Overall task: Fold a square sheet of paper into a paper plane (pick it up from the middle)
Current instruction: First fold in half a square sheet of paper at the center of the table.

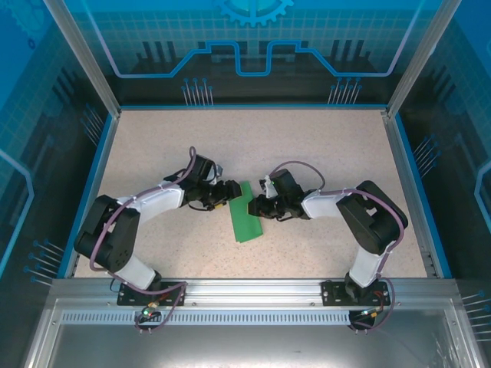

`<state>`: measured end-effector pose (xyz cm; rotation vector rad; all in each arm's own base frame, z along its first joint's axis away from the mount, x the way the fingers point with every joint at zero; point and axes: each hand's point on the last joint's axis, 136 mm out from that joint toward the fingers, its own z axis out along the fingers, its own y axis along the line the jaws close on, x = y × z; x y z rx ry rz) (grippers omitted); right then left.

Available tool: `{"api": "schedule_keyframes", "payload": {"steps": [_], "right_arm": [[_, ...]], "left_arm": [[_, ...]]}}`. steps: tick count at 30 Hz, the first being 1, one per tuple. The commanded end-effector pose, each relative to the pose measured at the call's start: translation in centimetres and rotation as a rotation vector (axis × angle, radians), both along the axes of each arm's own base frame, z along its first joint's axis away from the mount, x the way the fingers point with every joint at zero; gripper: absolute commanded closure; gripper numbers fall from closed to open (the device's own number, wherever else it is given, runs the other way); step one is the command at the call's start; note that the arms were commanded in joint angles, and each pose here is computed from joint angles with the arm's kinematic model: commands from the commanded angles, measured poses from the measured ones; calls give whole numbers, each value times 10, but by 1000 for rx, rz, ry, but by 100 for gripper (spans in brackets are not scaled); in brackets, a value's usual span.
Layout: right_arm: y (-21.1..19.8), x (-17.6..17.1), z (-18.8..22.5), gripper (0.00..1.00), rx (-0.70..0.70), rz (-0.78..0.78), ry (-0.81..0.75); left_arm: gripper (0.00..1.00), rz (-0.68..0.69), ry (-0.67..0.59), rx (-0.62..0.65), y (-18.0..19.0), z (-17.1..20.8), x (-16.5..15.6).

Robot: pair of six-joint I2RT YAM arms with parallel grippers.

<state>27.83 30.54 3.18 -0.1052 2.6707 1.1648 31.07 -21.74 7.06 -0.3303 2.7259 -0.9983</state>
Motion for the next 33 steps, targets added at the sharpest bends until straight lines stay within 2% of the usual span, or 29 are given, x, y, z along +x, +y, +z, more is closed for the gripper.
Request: {"api": "schedule_keyframes", "payload": {"steps": [1,5,11,28,33], "right_arm": [[-1,1,4,74,26,17,-16],[-1,0,3,74,26,17,-11],[-3,1,3,74,12,18,-19],[-9,2,7,64,-36,20,-40],[-17,3,12,57,-95,23,-72]], "left_arm": [[35,-2,3,21,-3,-11,2],[48,-6,28,63,-2,-25,0],[52,-26,45,95,-5,-35,-4],[53,-57,92,130,-9,-59,-8],[53,-65,96,135,-11,-60,-8]]}}
